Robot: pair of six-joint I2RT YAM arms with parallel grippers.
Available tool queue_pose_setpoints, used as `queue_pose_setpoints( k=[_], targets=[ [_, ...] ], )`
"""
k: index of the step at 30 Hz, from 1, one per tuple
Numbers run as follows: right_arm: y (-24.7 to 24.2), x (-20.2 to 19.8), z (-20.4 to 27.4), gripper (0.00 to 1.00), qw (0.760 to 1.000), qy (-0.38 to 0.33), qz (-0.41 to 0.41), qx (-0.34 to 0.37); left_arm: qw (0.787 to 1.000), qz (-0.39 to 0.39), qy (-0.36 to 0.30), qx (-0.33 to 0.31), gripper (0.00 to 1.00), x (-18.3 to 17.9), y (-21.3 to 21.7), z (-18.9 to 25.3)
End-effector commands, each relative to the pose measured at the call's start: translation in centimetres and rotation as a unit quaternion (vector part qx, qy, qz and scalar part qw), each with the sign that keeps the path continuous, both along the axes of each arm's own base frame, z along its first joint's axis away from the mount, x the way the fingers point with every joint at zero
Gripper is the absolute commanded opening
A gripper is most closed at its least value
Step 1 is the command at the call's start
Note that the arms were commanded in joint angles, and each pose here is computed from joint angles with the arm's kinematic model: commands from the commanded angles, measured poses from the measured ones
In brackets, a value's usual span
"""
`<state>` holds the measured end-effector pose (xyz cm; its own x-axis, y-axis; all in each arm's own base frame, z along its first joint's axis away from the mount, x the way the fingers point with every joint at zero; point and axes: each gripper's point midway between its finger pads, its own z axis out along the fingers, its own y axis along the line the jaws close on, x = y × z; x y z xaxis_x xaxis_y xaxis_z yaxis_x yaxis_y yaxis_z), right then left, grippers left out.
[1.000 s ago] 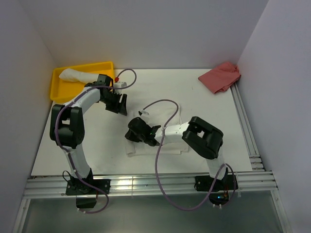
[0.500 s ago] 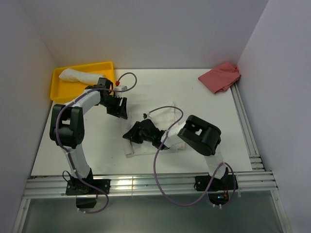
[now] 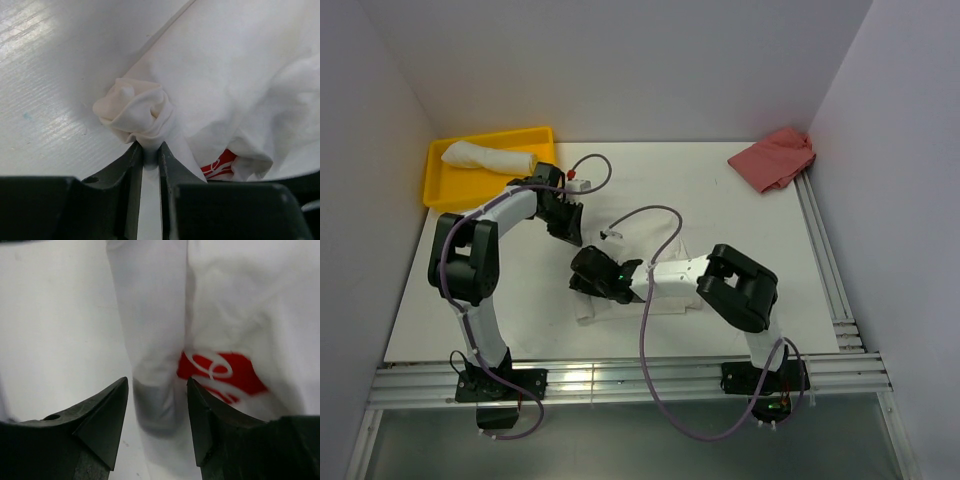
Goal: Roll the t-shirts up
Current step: Roll the tshirt
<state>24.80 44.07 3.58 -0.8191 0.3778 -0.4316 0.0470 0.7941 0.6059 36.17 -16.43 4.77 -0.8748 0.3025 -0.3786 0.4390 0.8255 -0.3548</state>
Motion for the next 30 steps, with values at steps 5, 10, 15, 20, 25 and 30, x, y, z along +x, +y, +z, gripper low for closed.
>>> queue_pose_setpoints(
  k=[5, 10, 15, 20, 25, 30],
  targets=[
    [-2.9, -0.2, 4.2, 0.59, 0.977, -0.067, -0.044, -0.199, 1.000, 0.006, -0.015, 0.021, 0.20, 0.7, 0.0, 0.0],
    [-0.7, -0.2, 6.6, 0.59, 0.973, -0.099, -0.028, -0.207, 1.000, 0.005, -0.014, 0.025, 0.20, 0.7, -0.1, -0.1],
    [1.1, 0.2, 5.8, 0.58, 0.971, -0.103, -0.009, -0.216, 1.000, 0.003, -0.015, 0.026, 0.20, 0.7, -0.2, -0.1],
    [2.3, 1.2, 4.6, 0.58, 0.969, -0.103, 0.001, -0.227, 1.000, 0.001, -0.016, 0.024, 0.22, 0.7, -0.4, 0.0],
    [1.2, 1.3, 2.6, 0.58, 0.963, -0.082, -0.010, -0.257, 1.000, -0.001, -0.019, 0.024, 0.30, 0.6, -0.5, 0.2],
    [0.1, 0.6, 0.9, 0.59, 0.961, -0.063, -0.016, -0.270, 0.999, -0.003, -0.025, 0.021, 0.42, 0.8, -0.5, 0.7]
  ],
)
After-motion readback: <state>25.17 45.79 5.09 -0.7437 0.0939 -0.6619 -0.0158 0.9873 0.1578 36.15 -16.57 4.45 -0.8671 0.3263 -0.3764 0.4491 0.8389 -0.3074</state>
